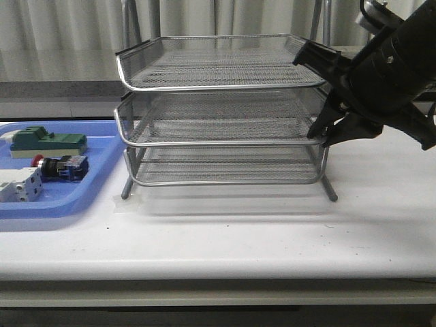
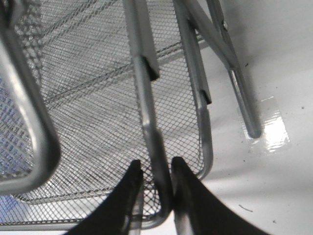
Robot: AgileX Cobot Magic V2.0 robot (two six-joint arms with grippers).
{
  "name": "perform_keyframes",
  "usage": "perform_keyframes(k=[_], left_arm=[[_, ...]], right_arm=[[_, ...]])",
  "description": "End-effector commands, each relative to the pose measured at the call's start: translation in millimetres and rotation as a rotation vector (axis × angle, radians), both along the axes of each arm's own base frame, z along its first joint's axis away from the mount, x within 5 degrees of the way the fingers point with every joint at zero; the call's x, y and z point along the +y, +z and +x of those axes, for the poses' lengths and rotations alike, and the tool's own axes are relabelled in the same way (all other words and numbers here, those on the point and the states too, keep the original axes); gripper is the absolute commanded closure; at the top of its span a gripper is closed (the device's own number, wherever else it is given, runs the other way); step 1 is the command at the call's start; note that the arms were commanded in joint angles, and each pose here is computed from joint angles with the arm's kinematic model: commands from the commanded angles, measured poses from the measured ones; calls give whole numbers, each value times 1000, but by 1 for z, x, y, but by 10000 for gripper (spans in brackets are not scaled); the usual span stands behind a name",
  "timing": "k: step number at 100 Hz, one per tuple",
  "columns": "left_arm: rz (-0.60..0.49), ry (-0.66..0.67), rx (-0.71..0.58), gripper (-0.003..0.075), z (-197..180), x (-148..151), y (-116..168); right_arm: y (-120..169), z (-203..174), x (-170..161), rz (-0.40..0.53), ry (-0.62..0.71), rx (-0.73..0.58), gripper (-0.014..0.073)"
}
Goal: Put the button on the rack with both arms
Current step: 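Move the right gripper down to the middle rack tray's front rim, then grip the middle tray rim with the right gripper and pull it toward the robot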
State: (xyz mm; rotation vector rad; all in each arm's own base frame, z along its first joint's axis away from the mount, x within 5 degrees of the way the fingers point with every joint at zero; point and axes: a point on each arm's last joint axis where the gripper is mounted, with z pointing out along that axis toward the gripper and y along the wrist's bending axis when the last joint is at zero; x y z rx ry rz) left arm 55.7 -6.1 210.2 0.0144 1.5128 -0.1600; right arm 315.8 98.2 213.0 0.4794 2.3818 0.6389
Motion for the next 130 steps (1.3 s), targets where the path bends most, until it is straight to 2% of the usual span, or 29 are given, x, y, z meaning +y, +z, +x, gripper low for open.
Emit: perform_keyframes(k=[1, 10, 22, 81, 103, 130], left_arm=[[-20, -3, -74, 740, -1, 0, -5], [-20, -3, -74, 740, -1, 0, -5], [-20, -3, -74, 740, -1, 0, -5], [-20, -3, -74, 740, -1, 0, -5], [-20, -3, -74, 740, -1, 0, -5], [-20, -3, -74, 740, -1, 0, -5]], right_arm=[[19, 0, 1, 16, 9, -54, 505], [18, 0, 1, 18, 16, -45, 548], [17, -2, 2, 19, 31, -30, 561], [7, -16, 8, -14, 137, 54, 561], [-10, -45, 11, -45, 152, 78, 561], [-8, -88, -2, -45, 141, 48, 561]])
